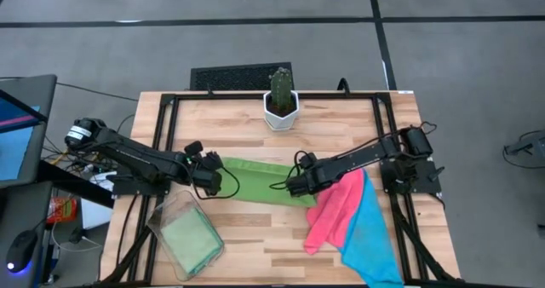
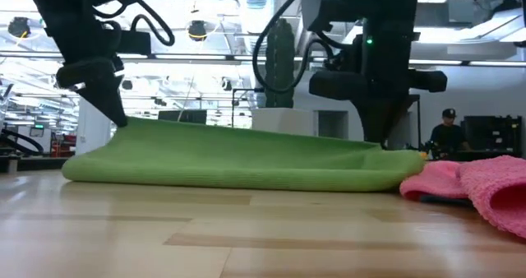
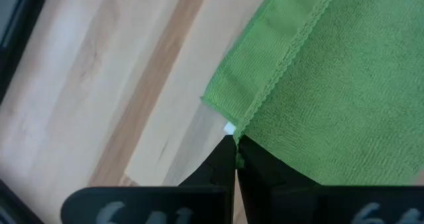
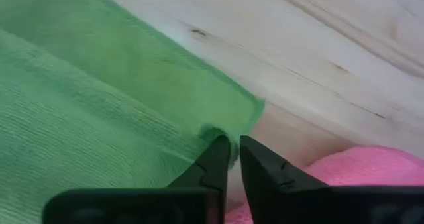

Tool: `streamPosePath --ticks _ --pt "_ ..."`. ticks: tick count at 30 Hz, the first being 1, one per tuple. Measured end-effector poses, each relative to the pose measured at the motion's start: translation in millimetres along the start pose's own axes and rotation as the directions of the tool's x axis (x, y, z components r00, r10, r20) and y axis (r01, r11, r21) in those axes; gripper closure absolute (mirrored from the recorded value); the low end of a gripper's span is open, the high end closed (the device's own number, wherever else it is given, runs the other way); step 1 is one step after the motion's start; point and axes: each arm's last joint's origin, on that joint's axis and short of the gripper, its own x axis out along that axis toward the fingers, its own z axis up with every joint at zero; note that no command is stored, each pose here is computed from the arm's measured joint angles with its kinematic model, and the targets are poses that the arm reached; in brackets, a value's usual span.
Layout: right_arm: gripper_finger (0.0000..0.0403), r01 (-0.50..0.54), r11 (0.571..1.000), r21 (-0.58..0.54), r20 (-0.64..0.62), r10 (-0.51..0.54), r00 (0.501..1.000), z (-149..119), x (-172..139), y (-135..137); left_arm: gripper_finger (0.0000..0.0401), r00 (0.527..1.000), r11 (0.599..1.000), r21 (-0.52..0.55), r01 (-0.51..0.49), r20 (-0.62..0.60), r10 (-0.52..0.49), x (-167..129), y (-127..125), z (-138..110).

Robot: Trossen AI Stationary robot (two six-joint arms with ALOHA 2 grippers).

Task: Fold microfiber towels
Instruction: Fold the green microfiber cloth

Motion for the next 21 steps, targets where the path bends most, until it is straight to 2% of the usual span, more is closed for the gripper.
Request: streamPosePath --ticks 7,13,21 --pt "0.0306 0.084 0.996 0.008 -0.034 -0.084 0.996 1.5 1.1 -9.5 0.0401 0.997 1.0 -0.003 -0.029 0.073 0.029 0.1 -0.8 5.6" --pt "0.0282 0.08 0.997 0.008 -0.036 -0.08 0.996 5.2 2.4 -10.1 0.0396 0.995 0.999 -0.016 -0.028 0.096 0.029 2.5 1.4 11.0" --pt "0.0211 0.052 0.998 0.029 -0.024 -0.051 0.998 9.2 3.7 -7.8 0.0343 0.997 0.999 -0.036 -0.023 0.078 0.025 5.1 4.9 12.8"
